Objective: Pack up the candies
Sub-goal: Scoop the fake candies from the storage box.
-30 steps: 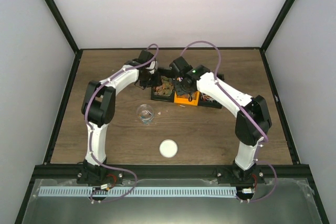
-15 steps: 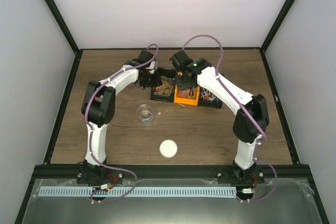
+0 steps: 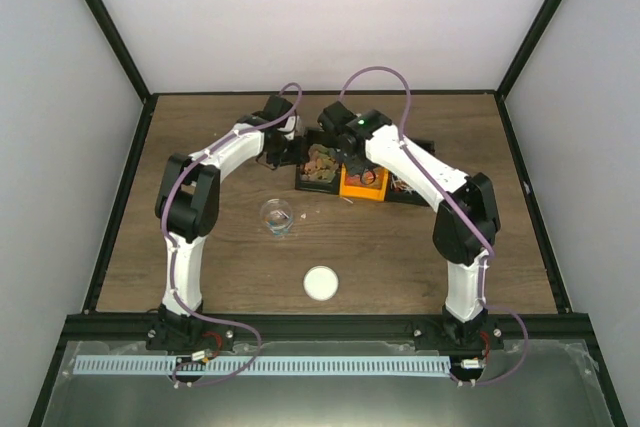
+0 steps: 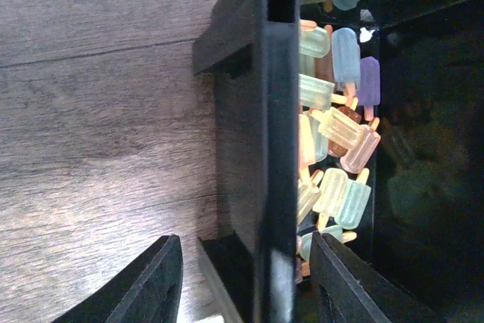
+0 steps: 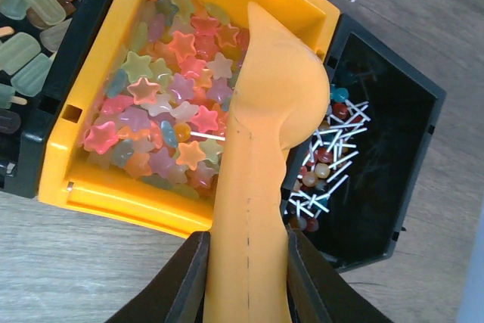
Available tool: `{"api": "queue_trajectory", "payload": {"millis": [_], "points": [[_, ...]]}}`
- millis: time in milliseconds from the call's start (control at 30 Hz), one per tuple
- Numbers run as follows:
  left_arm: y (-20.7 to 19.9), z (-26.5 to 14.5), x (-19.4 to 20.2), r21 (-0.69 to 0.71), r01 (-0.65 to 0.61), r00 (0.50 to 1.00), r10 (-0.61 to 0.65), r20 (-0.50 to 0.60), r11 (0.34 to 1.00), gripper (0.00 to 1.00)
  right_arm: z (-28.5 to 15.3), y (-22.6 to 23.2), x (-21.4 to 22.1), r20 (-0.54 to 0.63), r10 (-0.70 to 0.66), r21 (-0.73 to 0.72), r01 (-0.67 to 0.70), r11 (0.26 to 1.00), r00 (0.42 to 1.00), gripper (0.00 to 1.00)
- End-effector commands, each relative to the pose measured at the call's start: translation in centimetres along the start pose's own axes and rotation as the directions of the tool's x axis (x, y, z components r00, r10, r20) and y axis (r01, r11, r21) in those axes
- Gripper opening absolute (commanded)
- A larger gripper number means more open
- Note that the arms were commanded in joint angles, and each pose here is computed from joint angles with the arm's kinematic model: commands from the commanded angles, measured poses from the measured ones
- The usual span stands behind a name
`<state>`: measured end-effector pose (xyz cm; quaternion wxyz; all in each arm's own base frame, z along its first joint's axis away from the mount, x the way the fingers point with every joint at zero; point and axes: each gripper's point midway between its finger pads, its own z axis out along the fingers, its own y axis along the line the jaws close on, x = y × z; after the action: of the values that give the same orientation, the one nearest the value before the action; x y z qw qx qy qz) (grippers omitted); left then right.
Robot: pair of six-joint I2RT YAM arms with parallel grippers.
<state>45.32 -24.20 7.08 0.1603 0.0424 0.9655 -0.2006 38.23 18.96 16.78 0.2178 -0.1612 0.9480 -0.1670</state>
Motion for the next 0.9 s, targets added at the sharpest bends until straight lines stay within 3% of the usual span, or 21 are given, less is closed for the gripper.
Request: {"api": "queue_trajectory", "payload": {"millis": [0, 300, 633, 867], "points": [[-0.7, 0.1, -0.7, 0.027, -0.007, 1.0, 0.007, 0.01, 1.0, 0.48, 1.1, -2.0, 0.7, -0.033, -0.061, 0.167, 0.066, 0.984, 0.998, 0.01], [-1.0, 0.6, -0.2, 0.056, 0.0, 1.0, 0.0, -0.006, 0.998, 0.48, 5.4, 1.7, 4.9, -0.171, -0.172, 0.134, 0.196, 0.971, 0.97, 0.01], [-1.9, 0.2, -0.7, 0.088, 0.007, 1.0, -0.007, 0.002, 0.996, 0.48, 4.2, 6.1, 5.2, -0.124, -0.03, -0.155, 0.01, 0.988, 0.992, 0.01], [-2.1, 0.1, -0.9, 0.092, 0.005, 1.0, -0.005, 0.001, 0.996, 0.48, 4.2, 8.2, 5.8, -0.143, -0.004, -0.262, -0.034, 0.964, 0.99, 0.01]]}}
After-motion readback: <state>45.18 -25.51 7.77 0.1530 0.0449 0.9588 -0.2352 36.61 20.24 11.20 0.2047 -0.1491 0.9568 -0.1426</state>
